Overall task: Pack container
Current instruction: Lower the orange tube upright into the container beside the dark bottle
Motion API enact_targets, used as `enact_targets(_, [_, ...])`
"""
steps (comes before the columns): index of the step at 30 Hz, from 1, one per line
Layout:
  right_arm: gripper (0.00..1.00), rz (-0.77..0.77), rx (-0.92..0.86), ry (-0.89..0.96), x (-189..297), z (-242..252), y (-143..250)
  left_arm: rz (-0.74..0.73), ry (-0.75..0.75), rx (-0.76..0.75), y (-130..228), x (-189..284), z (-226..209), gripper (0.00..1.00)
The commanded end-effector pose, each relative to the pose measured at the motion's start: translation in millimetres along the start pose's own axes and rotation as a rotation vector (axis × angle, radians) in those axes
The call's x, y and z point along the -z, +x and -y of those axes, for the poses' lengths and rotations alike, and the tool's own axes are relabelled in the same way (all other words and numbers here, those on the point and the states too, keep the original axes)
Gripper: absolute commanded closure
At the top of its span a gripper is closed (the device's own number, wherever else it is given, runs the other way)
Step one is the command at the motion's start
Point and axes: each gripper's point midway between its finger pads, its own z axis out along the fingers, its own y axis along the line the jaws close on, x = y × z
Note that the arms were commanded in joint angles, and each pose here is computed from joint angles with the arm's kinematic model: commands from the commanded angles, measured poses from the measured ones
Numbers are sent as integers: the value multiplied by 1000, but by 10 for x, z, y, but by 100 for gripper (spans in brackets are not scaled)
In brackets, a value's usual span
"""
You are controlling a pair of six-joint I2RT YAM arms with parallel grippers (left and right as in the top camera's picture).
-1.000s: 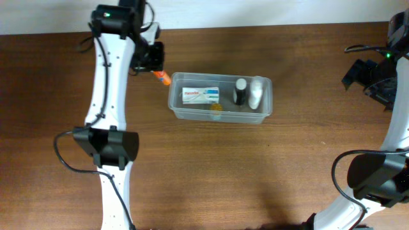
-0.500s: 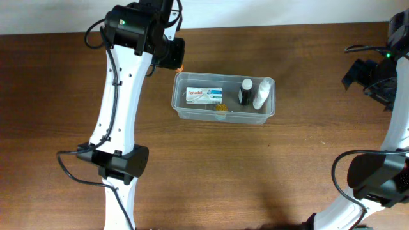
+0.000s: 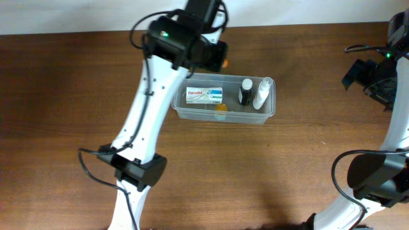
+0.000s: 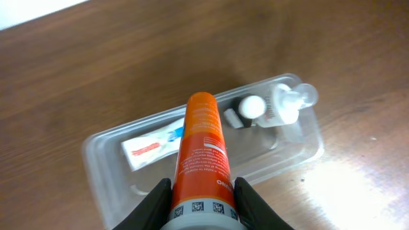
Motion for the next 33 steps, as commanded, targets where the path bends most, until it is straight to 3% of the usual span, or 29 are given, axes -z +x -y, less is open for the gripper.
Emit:
enact_targets(1, [1, -3, 6, -1, -15, -3, -3, -28, 19, 9, 26, -259, 134, 70])
enact_targets(17, [1, -3, 6, -1, -15, -3, -3, -226, 7, -8, 443, -1119, 234, 70])
enact_targets(33, [2, -3, 6, -1, -15, -3, -3, -324, -4, -22, 708, -1503, 279, 69])
